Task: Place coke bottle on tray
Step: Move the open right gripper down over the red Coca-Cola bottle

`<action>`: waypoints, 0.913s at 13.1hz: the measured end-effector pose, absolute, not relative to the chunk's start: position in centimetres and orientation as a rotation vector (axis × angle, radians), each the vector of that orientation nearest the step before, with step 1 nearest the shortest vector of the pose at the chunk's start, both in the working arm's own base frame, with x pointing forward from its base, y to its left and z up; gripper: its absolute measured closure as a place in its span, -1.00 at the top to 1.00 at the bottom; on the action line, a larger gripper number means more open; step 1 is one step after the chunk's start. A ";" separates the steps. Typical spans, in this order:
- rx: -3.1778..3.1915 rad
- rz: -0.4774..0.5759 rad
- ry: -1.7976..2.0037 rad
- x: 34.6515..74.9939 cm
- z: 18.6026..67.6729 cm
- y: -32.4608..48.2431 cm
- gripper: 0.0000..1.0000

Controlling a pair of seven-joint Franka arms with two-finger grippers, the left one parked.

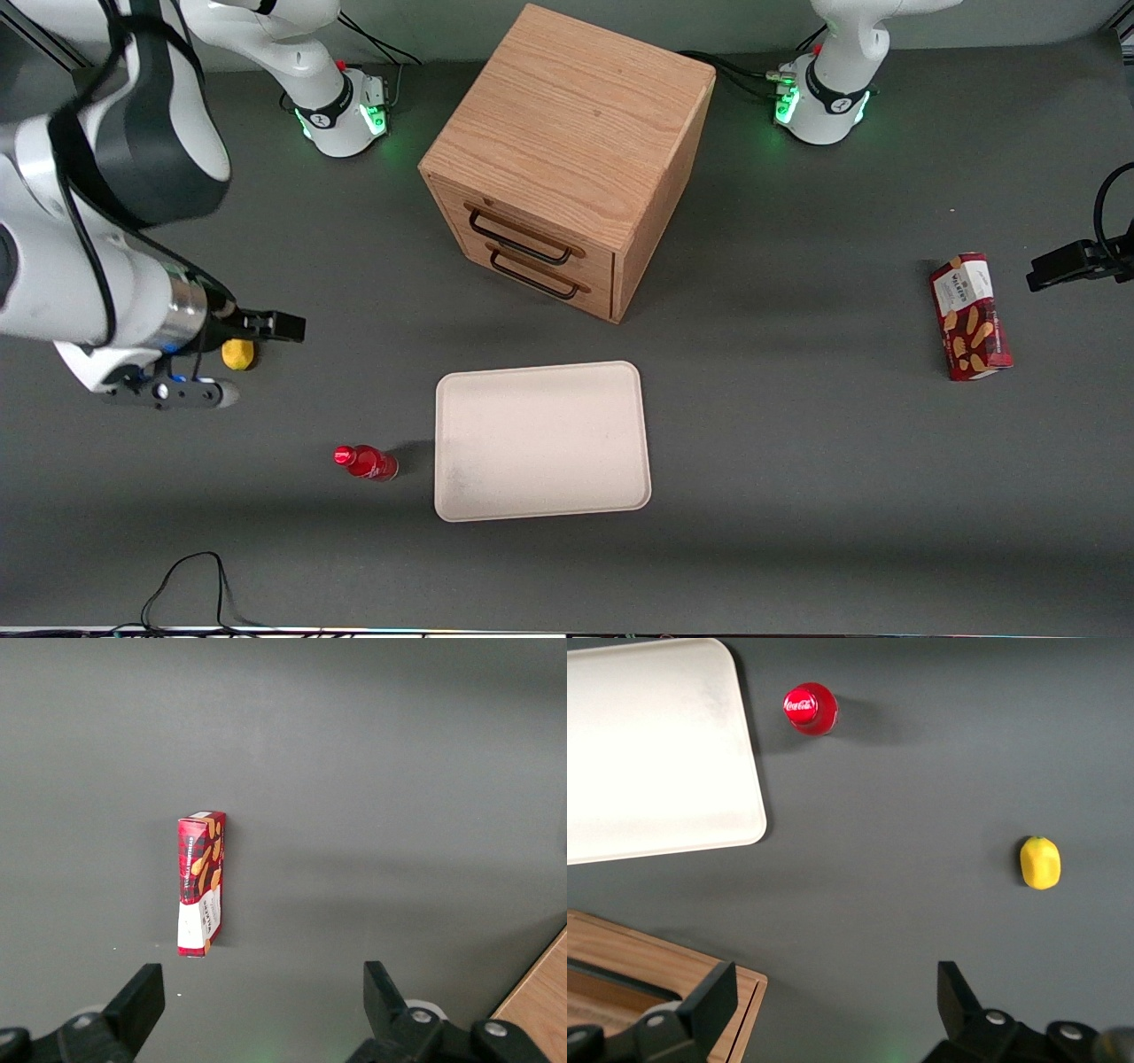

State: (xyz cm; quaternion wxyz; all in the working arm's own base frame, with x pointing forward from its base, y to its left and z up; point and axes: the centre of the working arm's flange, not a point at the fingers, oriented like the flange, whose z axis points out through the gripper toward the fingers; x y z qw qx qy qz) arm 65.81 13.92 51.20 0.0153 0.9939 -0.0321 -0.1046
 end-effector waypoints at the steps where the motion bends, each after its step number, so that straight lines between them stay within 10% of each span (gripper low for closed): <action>1: 3.089 -0.346 -0.084 66.4 49.9 14.1 1.00; 12: 3.106 -0.311 0.169 72.5 38.7 15.1 1.00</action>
